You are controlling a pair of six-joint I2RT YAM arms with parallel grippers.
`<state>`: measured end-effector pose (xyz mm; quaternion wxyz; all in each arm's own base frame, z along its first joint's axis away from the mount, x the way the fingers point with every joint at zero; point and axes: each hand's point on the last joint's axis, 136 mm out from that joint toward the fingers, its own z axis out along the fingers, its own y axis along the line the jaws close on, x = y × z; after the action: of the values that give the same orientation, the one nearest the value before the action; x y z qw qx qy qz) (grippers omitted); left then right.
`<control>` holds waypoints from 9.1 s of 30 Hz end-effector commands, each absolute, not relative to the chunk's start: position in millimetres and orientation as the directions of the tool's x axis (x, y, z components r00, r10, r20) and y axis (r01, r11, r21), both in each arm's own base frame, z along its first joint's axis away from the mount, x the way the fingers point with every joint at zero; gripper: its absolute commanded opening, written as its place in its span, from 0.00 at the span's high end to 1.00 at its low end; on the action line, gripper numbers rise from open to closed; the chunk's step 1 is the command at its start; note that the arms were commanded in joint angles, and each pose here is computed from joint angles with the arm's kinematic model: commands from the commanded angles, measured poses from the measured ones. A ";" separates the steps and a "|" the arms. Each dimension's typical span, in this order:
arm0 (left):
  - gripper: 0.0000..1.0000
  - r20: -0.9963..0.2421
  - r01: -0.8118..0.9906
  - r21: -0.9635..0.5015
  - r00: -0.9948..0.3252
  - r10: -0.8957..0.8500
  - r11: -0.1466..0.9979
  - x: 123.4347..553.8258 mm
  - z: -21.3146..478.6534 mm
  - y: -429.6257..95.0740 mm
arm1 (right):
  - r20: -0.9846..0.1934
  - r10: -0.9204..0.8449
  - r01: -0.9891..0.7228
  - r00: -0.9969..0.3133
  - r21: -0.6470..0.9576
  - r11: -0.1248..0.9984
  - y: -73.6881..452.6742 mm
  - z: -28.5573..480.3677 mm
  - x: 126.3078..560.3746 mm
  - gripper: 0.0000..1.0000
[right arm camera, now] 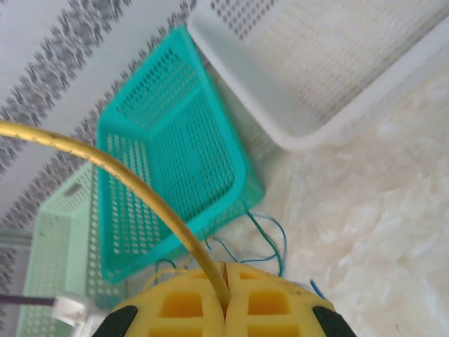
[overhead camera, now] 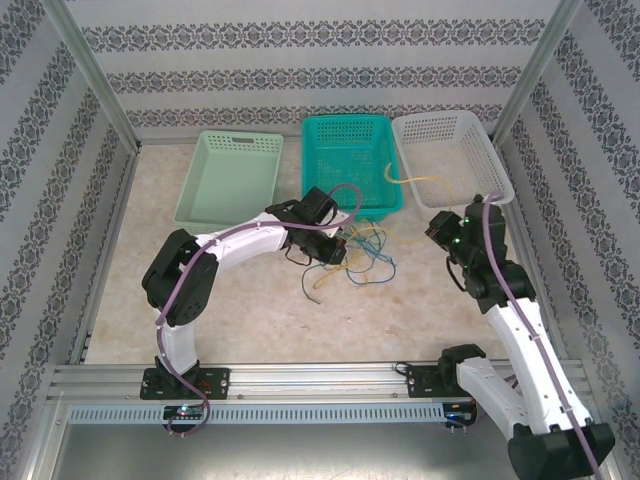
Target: Untangle the cables
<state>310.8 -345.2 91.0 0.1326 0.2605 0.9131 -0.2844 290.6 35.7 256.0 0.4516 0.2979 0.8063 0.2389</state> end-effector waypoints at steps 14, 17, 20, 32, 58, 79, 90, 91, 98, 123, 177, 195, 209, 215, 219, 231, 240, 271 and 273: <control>1.00 -0.372 0.582 -0.413 -0.810 0.453 0.701 304.6 80.3 -331.4 | -0.436 0.846 0.032 -0.307 0.884 0.467 40.5 341.3 325.9 1.00; 1.00 -0.387 0.593 -0.413 -0.801 0.456 0.691 304.7 83.8 -332.3 | -0.426 0.850 0.063 -0.311 0.883 0.466 39.3 336.3 340.3 1.00; 1.00 -0.402 0.601 -0.420 -0.795 0.455 0.679 305.4 87.6 -335.2 | -0.385 0.868 0.095 -0.313 0.897 0.432 42.6 319.4 358.0 1.00; 1.00 -0.438 0.624 -0.429 -0.776 0.454 0.653 301.6 98.3 -335.9 | -0.303 0.860 0.254 -0.409 0.868 0.427 92.6 246.6 442.4 1.00; 1.00 -0.458 0.639 -0.432 -0.763 0.456 0.636 300.3 106.5 -337.2 | -0.277 0.693 0.360 -0.665 0.694 0.623 157.3 161.8 499.0 0.84; 0.98 -0.479 0.646 -0.425 -0.755 0.448 0.634 300.2 117.6 -336.0 | -0.397 0.629 0.274 -0.669 0.655 0.704 154.4 203.0 507.4 0.23; 0.97 -0.479 0.641 -0.425 -0.759 0.442 0.640 300.4 117.9 -335.4 | -0.397 0.556 0.149 -0.730 0.702 0.696 181.8 220.0 520.1 0.71; 0.97 -0.477 0.640 -0.425 -0.759 0.442 0.641 300.2 117.6 -334.8 | -0.397 0.555 0.148 -0.731 0.701 0.697 182.0 219.7 520.4 0.74; 0.91 -0.470 0.642 -0.416 -0.758 0.452 0.644 298.4 116.2 -331.9 | -0.478 0.463 0.122 -0.746 0.586 0.801 167.1 222.0 499.7 0.48; 0.65 -0.404 0.627 -0.369 -0.773 0.489 0.687 290.2 93.7 -314.3 | -0.434 0.223 0.180 -0.873 0.137 0.974 102.4 98.6 375.2 0.59; 0.60 -0.405 0.620 -0.367 -0.778 0.481 0.693 290.3 92.7 -313.3 | -0.522 0.192 0.083 -0.831 0.224 0.971 129.2 127.0 363.2 0.53; 0.54 -0.412 0.603 -0.344 -0.786 0.461 0.720 295.0 97.2 -306.4 | -0.501 0.164 0.082 -0.850 0.181 0.980 126.5 95.4 385.0 1.00; 0.00 -0.466 0.541 -0.266 -0.797 0.385 0.798 283.8 140.8 -263.7 | -0.643 0.074 -0.185 -0.762 0.326 0.927 147.8 217.1 341.4 1.00; 0.00 -0.696 0.454 -0.422 -0.717 0.040 0.785 320.1 250.9 -245.6 | -0.766 0.052 -0.313 -0.641 0.322 0.893 166.2 258.6 337.3 1.00; 0.00 -0.654 0.456 -0.668 -0.737 -0.171 0.588 343.7 308.8 -258.4 | -0.811 -0.015 -0.334 -0.585 0.224 0.916 178.9 269.5 339.1 1.00; 0.05 -0.303 0.302 -0.952 -0.910 -0.285 0.047 368.5 358.0 -311.5 | -0.911 -0.110 -0.271 -0.398 0.002 0.963 201.9 298.5 347.4 1.00; 0.06 -0.188 0.224 -0.971 -0.931 -0.314 -0.083 389.7 363.0 -318.8 | -0.932 -0.212 -0.291 -0.295 -0.124 0.949 231.6 305.4 347.2 1.00; 1.00 -0.607 0.530 -0.710 -0.795 -0.019 0.464 398.9 317.3 -298.9 | -0.792 -0.305 -0.476 -0.528 -0.021 0.879 215.5 235.1 294.3 1.00; 1.00 -0.640 0.579 -0.645 -0.766 0.061 0.499 391.6 309.8 -293.5 | -0.754 -0.293 -0.505 -0.588 0.059 0.861 216.8 227.8 288.1 1.00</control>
<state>413.6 -311.8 326.1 0.2699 0.1081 0.7867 -0.5446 306.0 216.1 232.0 0.4502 -0.2235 0.8605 0.0825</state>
